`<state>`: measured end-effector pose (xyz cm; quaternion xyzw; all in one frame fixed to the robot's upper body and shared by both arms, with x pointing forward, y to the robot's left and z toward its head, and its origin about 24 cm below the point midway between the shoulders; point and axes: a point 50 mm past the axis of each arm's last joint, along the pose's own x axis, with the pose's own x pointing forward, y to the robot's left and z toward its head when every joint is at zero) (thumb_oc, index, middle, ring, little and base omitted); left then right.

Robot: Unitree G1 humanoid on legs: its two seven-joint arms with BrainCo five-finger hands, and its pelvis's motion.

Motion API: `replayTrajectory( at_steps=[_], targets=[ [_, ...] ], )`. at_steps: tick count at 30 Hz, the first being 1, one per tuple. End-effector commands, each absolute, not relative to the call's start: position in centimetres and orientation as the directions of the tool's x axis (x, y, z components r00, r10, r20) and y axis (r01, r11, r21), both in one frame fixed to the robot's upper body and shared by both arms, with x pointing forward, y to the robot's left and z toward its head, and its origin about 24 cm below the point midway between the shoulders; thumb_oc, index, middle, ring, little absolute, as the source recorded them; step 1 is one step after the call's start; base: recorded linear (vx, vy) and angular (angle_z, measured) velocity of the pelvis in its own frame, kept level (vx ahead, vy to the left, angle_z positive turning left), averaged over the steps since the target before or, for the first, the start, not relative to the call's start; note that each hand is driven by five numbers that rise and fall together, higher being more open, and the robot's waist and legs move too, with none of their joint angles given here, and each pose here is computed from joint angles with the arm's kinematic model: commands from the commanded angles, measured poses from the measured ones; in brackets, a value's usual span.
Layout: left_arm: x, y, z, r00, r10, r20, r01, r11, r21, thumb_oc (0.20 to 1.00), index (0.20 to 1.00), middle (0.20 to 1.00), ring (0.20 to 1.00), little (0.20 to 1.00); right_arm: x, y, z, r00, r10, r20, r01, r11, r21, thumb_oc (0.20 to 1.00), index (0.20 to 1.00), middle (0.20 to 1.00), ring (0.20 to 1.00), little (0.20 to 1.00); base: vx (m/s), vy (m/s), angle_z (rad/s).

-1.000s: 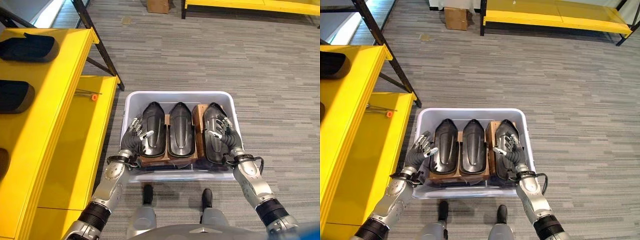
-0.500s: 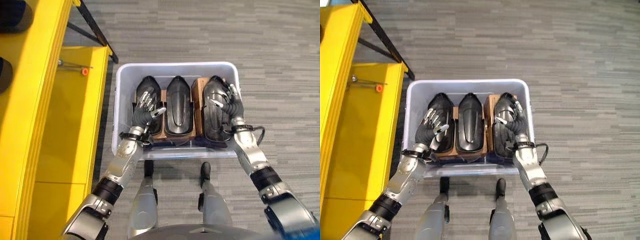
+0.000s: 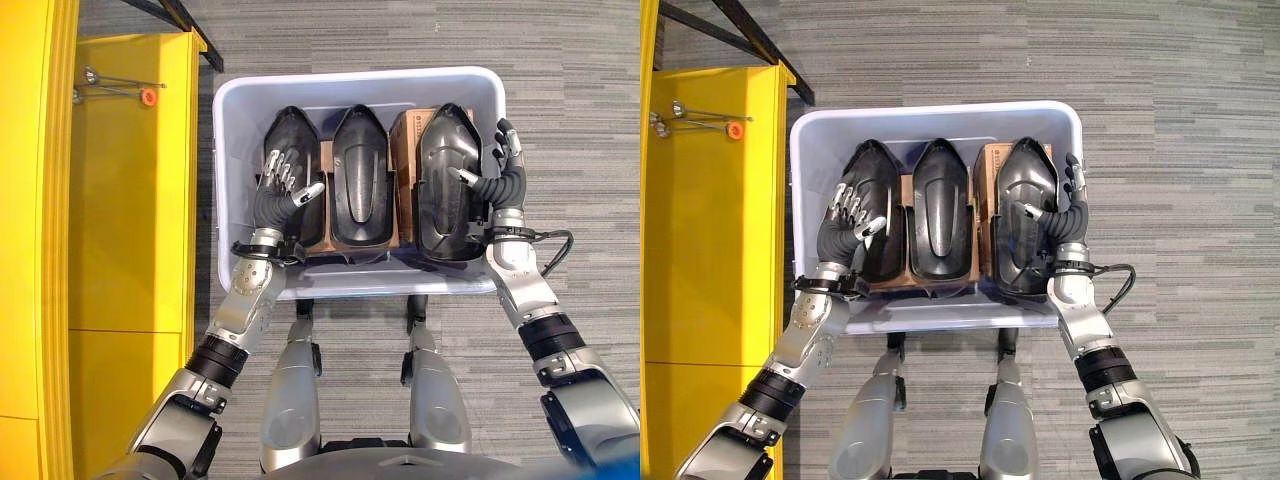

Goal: Move parts from the plastic box to the shelf.

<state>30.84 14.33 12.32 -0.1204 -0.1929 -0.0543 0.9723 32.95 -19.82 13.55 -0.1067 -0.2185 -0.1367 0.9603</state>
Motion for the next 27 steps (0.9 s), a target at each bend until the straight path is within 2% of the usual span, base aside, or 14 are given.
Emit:
replayTrajectory(
  at_steps=[1,27],
  targets=[
    [30.5,14.8,14.5,0.86,-0.023,0.51,0.149,0.967,-0.208,1.0,1.0,1.0,1.0,1.0,31.9,-20.5,15.2,0.791,-0.227,0.568,0.354,0.927,-0.123,1.0,1.0,1.0,1.0,1.0,0.0,0.0,0.0],
    [30.2,14.2,15.1,0.844,-0.022,0.536,0.169,0.959,-0.227,1.0,1.0,1.0,1.0,1.0,32.3,-18.3,12.7,0.856,-0.193,0.479,0.277,0.955,-0.11,1.0,1.0,1.0,1.0,1.0,0.0,-0.001,0.0]
  ],
)
